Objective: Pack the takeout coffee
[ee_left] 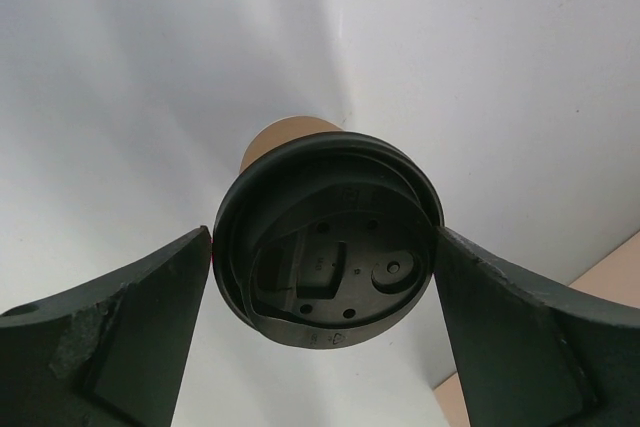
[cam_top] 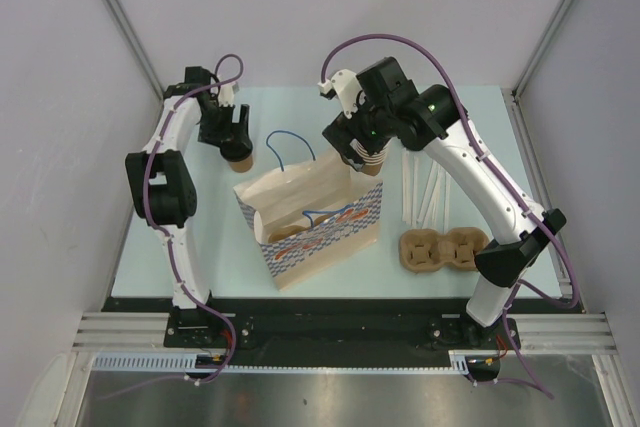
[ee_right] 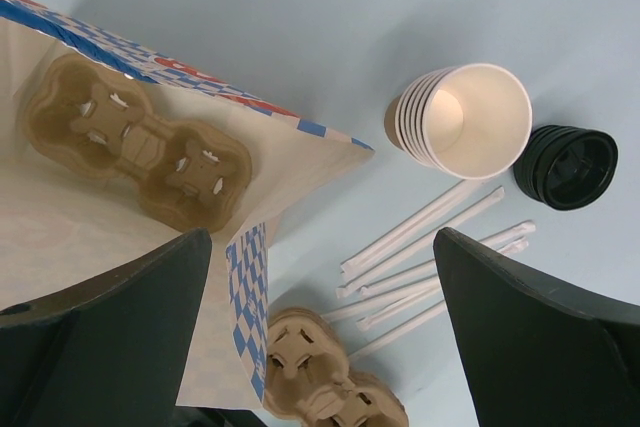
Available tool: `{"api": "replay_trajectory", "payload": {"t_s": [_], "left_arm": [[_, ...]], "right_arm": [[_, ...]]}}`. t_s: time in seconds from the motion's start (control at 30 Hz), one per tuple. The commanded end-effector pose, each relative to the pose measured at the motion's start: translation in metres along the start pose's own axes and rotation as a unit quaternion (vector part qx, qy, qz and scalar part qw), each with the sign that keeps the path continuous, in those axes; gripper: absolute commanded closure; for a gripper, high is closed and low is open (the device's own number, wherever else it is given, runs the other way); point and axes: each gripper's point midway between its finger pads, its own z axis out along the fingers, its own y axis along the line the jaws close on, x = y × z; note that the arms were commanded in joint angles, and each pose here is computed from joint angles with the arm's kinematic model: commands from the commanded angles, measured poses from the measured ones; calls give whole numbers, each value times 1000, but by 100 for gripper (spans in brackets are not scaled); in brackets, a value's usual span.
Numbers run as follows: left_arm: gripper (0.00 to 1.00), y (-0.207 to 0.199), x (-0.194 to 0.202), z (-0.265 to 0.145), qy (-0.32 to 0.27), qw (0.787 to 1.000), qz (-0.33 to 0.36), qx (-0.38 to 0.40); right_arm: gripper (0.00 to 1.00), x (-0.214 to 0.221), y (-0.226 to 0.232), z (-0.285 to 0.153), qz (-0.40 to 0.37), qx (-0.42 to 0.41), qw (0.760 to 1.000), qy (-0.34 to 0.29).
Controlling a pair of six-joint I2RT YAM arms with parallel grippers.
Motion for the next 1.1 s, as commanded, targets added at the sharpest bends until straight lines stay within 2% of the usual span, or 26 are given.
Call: {"api": "replay_trajectory", "payload": {"t_s": [0.0,0.17,0.27,0.33,0.47,0.6,0.87,0.97,1.07], "left_arm": [[6,9,7,-18,7,999,-31,-36],[12,12,4,-20,0,998,-35,-48],[22,11,5,-19,3,998,-34,-44],[33,9,6,-20,3,999,-32,-37],[45,4,4,-27,-2,1000,-18,-26],[49,-2,0,-41,-16,1000,0,-21],[50,-29,-11,-89,-72,995,59,19],[51,-41,-17,-117,-110,988,100,29],[51,-51,-24,-154,-172,973,153,25]], "right_arm": [[0,-13,-3,-7,0,4,1000,-28],[0,-14,-3,-6,2,3,1000,-30],[0,-15,-3,-7,4,5,999,-32],[0,-16,-3,-7,4,5,999,-34],[0,-18,-5,-7,1,8,999,-40],[0,-21,-4,-6,-7,5,999,-44],[0,-34,-9,-4,-28,11,997,-67],[0,-40,-10,-5,-28,8,997,-78],[0,-47,-10,-8,-25,1,995,-95]]}}
